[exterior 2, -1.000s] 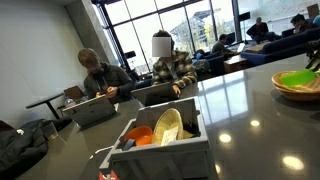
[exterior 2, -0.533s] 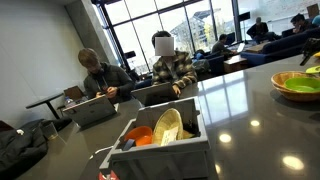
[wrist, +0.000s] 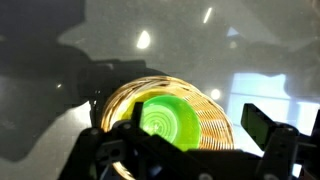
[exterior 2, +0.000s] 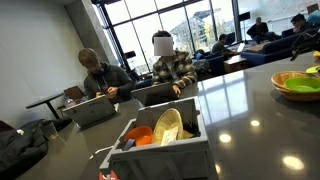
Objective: Put the green bowl inside the brown bowl
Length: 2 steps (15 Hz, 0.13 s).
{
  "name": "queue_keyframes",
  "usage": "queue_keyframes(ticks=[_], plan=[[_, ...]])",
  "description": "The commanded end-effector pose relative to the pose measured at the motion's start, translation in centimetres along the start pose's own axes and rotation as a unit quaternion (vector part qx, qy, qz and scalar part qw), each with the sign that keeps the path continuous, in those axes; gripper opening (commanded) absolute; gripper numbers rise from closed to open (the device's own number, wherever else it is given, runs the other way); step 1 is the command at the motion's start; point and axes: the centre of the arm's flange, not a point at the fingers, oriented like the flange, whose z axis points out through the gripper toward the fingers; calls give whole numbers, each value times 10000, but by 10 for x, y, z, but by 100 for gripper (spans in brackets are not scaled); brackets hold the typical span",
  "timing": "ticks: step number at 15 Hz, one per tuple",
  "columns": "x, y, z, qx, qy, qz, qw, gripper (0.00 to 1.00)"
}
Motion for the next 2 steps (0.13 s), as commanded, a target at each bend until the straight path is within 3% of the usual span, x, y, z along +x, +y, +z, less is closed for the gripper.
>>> queue_keyframes(ticks=[1, 2], plan=[[1, 1, -1, 2, 9, 17, 10000, 100], [2, 2, 0, 0, 11, 24, 10000, 100]])
